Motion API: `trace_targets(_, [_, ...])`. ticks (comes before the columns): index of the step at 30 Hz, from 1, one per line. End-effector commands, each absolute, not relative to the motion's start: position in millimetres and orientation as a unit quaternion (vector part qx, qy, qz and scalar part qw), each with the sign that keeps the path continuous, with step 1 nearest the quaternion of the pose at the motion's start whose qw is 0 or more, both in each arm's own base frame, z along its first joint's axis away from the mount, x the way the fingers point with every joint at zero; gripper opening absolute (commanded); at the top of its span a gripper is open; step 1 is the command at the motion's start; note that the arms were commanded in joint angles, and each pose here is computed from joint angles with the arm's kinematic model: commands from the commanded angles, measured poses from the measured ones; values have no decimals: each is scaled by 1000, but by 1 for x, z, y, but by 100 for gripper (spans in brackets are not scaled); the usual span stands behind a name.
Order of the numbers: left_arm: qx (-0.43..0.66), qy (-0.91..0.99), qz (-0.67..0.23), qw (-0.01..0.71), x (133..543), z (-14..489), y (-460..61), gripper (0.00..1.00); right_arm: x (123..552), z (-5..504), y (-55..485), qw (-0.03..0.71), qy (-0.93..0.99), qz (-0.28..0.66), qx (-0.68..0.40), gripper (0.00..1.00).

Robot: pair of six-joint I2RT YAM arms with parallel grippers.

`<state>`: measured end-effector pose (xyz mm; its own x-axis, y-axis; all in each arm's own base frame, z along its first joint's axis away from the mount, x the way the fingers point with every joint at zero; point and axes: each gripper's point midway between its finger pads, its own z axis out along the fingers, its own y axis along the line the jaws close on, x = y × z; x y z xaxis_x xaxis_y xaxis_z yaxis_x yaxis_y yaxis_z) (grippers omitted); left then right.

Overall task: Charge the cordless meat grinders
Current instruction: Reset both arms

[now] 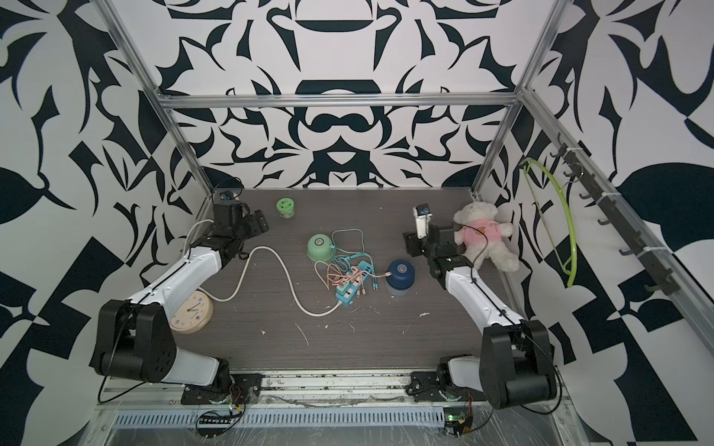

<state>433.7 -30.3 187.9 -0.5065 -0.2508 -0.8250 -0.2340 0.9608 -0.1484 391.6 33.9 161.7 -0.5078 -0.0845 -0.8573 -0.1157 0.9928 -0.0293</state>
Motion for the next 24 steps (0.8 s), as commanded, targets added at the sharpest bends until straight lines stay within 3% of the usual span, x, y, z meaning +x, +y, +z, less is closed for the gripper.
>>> trace_targets(1, [-118,852,94,502,426,190,1,94,387,157,-7,533,845,-27,36,65])
trace_targets(14, [-53,838,35,542,407,140,9,98,381,84,0,588,809,2,25,64])
trace_targets(19, [-9,832,15,555,416,143,-1,99,384,79,-6,563,825,-11,39,80])
trace_targets(20, [-3,831,12,557,417,143,-2,99,383,79,-6,560,827,-12,40,97])
trace_targets(24, [2,828,-3,561,417,144,-2,99,383,79,-6,562,826,-11,39,99])
